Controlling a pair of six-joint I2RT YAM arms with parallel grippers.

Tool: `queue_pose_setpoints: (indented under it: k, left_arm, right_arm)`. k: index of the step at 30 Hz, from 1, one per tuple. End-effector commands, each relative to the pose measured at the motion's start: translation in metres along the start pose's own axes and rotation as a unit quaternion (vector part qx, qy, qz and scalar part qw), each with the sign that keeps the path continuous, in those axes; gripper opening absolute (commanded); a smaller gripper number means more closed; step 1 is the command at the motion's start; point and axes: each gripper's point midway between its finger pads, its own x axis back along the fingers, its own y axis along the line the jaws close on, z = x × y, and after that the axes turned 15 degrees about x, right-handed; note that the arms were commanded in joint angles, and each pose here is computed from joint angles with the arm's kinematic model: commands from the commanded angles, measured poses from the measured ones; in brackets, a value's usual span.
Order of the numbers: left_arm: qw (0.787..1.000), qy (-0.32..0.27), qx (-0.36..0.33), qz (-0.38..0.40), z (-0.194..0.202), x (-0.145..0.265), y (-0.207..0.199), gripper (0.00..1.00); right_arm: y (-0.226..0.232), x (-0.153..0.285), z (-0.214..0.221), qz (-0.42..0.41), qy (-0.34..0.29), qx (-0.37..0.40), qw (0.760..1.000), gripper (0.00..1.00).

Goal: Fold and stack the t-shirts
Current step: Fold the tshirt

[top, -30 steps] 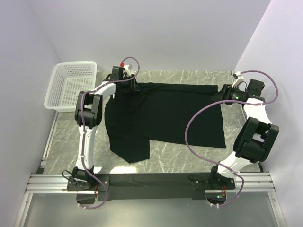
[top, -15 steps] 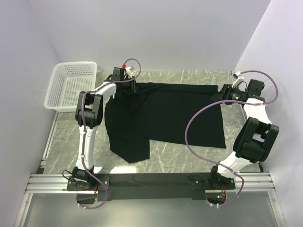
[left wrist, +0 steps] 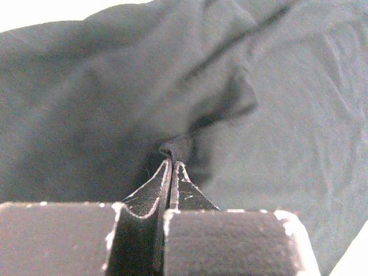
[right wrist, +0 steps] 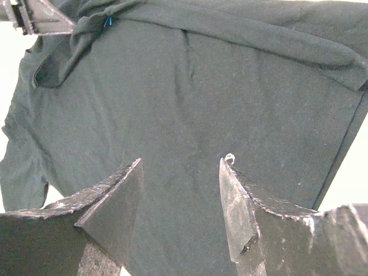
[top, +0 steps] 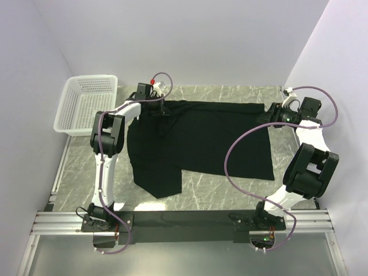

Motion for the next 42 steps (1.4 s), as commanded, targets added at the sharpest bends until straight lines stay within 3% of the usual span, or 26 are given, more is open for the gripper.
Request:
queue_pose_setpoints:
  k: [1, 8, 13, 15, 21, 22, 23, 27, 29, 32, 36, 40, 42]
  left_arm:
    - [0.995, -0.021, -0.058, 0.076, -0.018, 0.033, -0.058, 0.01]
    - [0.988, 0.010, -0.067, 0.139, 0.007, 0.056, -0.092, 0.01]
    - [0.981, 0.081, -0.061, 0.167, 0.050, 0.053, -0.102, 0.02]
    - [0.974, 0.129, -0.059, 0.179, 0.078, 0.048, -0.105, 0.14]
    - [0.953, 0.211, -0.071, 0.205, 0.121, 0.055, -0.114, 0.36]
    - [0.955, 0.212, -0.071, 0.197, 0.120, 0.061, -0.115, 0.52]
    - [0.954, 0.213, -0.078, 0.194, 0.120, 0.064, -0.116, 0.60]
    - [0.971, 0.155, -0.107, 0.150, 0.095, 0.080, -0.122, 0.66]
    - [0.988, 0.041, -0.115, 0.095, 0.047, 0.095, -0.124, 0.66]
    - [0.995, -0.050, -0.086, 0.010, 0.021, 0.118, -0.097, 0.67]
    - [0.997, -0.041, -0.053, -0.049, 0.048, 0.129, -0.065, 0.68]
    - [0.996, -0.041, -0.033, -0.072, 0.078, 0.139, -0.062, 0.68]
    - [0.994, -0.047, 0.012, -0.097, 0.093, 0.139, -0.051, 0.67]
  right_arm:
    - [0.004, 0.012, -0.018, 0.007, -0.024, 0.025, 0.999, 0.62]
    - [0.005, 0.013, -0.018, 0.008, -0.026, 0.024, 0.999, 0.62]
    - [0.005, 0.014, -0.020, 0.007, -0.028, 0.025, 0.999, 0.62]
    - [0.006, 0.015, -0.021, 0.007, -0.029, 0.026, 0.999, 0.62]
    - [0.007, 0.016, -0.022, 0.007, -0.028, 0.029, 0.999, 0.62]
    - [0.006, 0.016, -0.022, 0.009, -0.028, 0.031, 0.999, 0.62]
    - [0.006, 0.016, -0.022, 0.009, -0.028, 0.031, 0.999, 0.62]
    - [0.005, 0.015, -0.024, 0.010, -0.029, 0.030, 0.999, 0.62]
    - [0.004, 0.014, -0.023, 0.012, -0.027, 0.031, 0.999, 0.62]
    - [0.001, 0.012, -0.022, 0.017, -0.019, 0.032, 0.999, 0.62]
    - [0.000, 0.010, -0.021, 0.016, -0.016, 0.029, 0.999, 0.62]
    - [0.002, 0.006, -0.018, 0.011, -0.014, 0.024, 1.000, 0.62]
    - [0.003, 0.005, -0.016, 0.010, -0.012, 0.023, 1.000, 0.62]
